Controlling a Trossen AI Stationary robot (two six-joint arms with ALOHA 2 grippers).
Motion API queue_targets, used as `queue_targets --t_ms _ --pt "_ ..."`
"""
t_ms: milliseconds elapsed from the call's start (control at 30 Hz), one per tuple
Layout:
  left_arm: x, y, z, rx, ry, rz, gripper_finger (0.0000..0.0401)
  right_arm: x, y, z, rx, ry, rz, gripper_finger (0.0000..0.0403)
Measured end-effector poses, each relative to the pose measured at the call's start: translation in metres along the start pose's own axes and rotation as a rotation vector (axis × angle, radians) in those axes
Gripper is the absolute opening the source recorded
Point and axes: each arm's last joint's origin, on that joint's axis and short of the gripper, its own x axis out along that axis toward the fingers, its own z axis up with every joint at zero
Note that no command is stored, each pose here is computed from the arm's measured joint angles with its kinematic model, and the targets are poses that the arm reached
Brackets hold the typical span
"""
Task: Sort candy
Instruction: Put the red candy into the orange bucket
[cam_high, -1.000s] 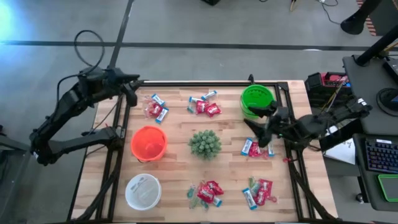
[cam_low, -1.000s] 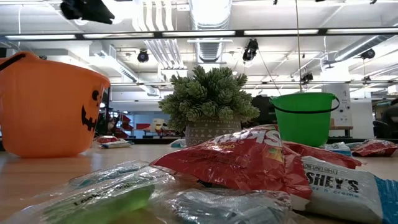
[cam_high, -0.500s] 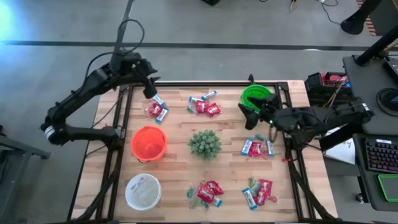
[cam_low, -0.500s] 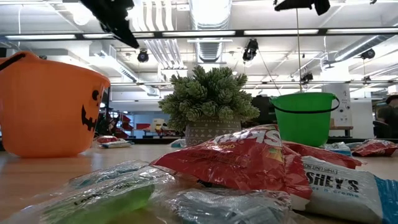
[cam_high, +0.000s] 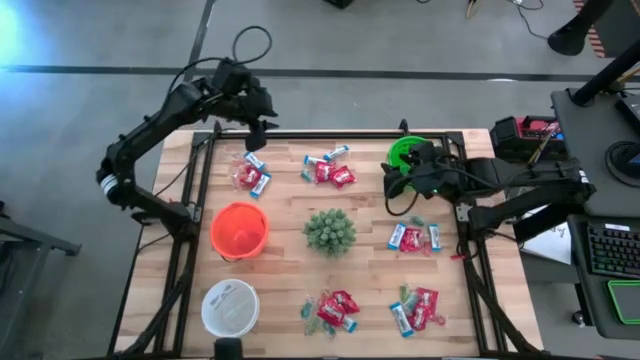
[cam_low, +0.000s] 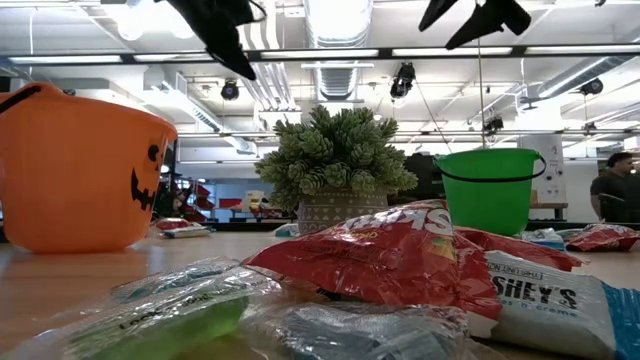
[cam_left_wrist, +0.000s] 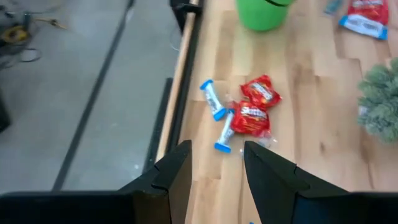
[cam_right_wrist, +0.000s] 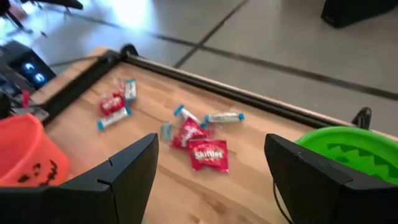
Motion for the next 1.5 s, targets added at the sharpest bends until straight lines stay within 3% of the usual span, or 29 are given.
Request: queue_targets --t_ms 233,367,600,867,1133,1500 --pt "0.030 0.011 0.003 -0.003 0.061 -0.047 0.0129 0.019 -0.001 0.001 -0.024 0.077 -0.015 0.0286" --pt "0.041 0.016 0.006 -0.071 0.107 -0.074 0.0135 0.024 -0.005 0.004 -0.009 0.079 -0.040 0.0286" --pt "0.051 0.027 0.021 -0.147 0.196 -0.122 0.0162 0.027 -0.016 0.013 -0.003 0.060 -0.077 0.0286" --pt "0.079 0.035 0.041 -0.151 0.204 -0.150 0.0159 0.033 -0.024 0.018 -0.048 0.060 -0.119 0.0286" --pt "0.114 0.024 0.050 -0.170 0.229 -0.278 0.0151 0.034 -0.030 0.015 -0.088 0.100 -0.161 0.0286" --pt "0.152 -0.001 0.053 -0.130 0.290 -0.355 0.0151 0.029 -0.038 0.010 -0.075 0.153 -0.205 0.0286"
